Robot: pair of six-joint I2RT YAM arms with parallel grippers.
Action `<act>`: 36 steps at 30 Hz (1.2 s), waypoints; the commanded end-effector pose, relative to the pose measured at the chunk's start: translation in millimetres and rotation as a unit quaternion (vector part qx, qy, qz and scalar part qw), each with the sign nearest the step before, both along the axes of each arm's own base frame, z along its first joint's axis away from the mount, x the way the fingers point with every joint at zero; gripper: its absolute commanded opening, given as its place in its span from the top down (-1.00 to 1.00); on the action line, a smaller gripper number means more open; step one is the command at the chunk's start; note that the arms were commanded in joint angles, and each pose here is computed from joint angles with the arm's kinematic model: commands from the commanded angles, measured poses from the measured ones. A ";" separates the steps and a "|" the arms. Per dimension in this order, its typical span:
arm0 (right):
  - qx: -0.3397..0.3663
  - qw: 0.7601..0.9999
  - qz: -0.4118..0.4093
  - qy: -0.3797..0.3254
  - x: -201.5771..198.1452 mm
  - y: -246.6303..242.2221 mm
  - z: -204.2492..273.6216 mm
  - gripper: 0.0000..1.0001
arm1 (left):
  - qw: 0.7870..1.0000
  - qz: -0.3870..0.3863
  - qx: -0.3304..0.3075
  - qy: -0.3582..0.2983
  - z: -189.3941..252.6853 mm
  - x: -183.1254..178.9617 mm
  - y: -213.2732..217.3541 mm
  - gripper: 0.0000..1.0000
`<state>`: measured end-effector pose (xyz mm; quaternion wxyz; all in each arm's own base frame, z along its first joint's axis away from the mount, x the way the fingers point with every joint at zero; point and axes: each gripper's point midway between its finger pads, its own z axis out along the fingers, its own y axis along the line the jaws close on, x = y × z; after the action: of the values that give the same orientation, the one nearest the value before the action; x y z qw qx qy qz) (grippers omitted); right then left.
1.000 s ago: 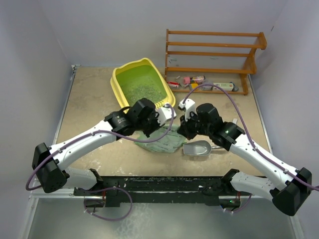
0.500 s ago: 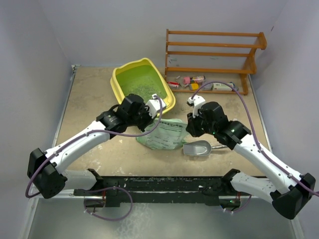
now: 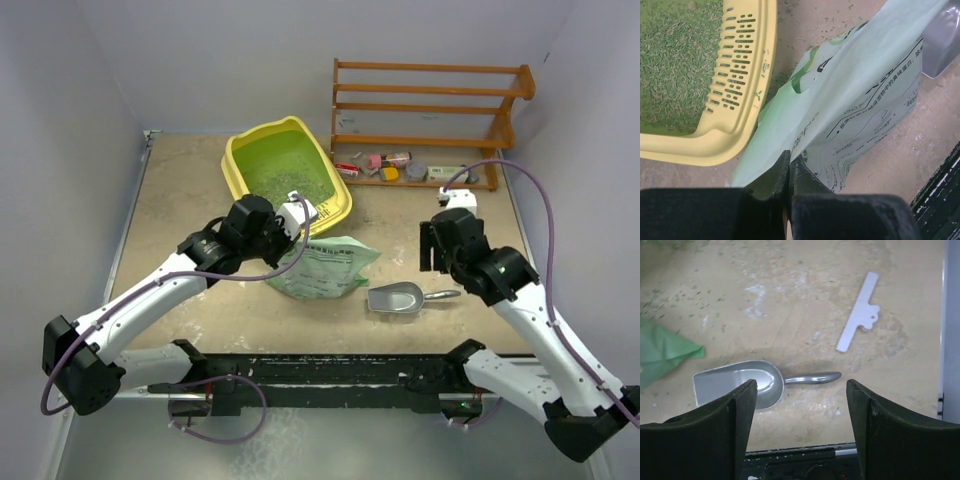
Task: Fill the litter box with clean litter
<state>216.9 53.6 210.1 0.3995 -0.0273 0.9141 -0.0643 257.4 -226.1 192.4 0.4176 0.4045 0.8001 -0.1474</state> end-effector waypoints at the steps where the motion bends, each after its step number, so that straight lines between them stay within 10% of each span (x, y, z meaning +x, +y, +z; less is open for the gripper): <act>1: -0.007 0.997 -0.075 0.032 17.2 -28.4 -5.5 -0.48 | 0.998 0.020 -0.044 -0.040 29.9 10.3 -0.1 1.00; 18: 0.194 0.920 -0.334 0.072 59.4 -130.9 -109.2 -0.44 | 0.998 0.012 -0.053 -0.023 25.5 7.8 -6.2 1.00; 36: 0.219 0.911 -0.338 0.085 85.0 -151.8 -163.2 0.17 | 0.998 0.004 -0.058 -0.010 23.1 6.4 -8.8 1.00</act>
<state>281.8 -94.7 42.8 0.2426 0.3677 0.8977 -0.0058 251.6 -229.2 192.8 0.4102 0.3951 0.8031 -0.1750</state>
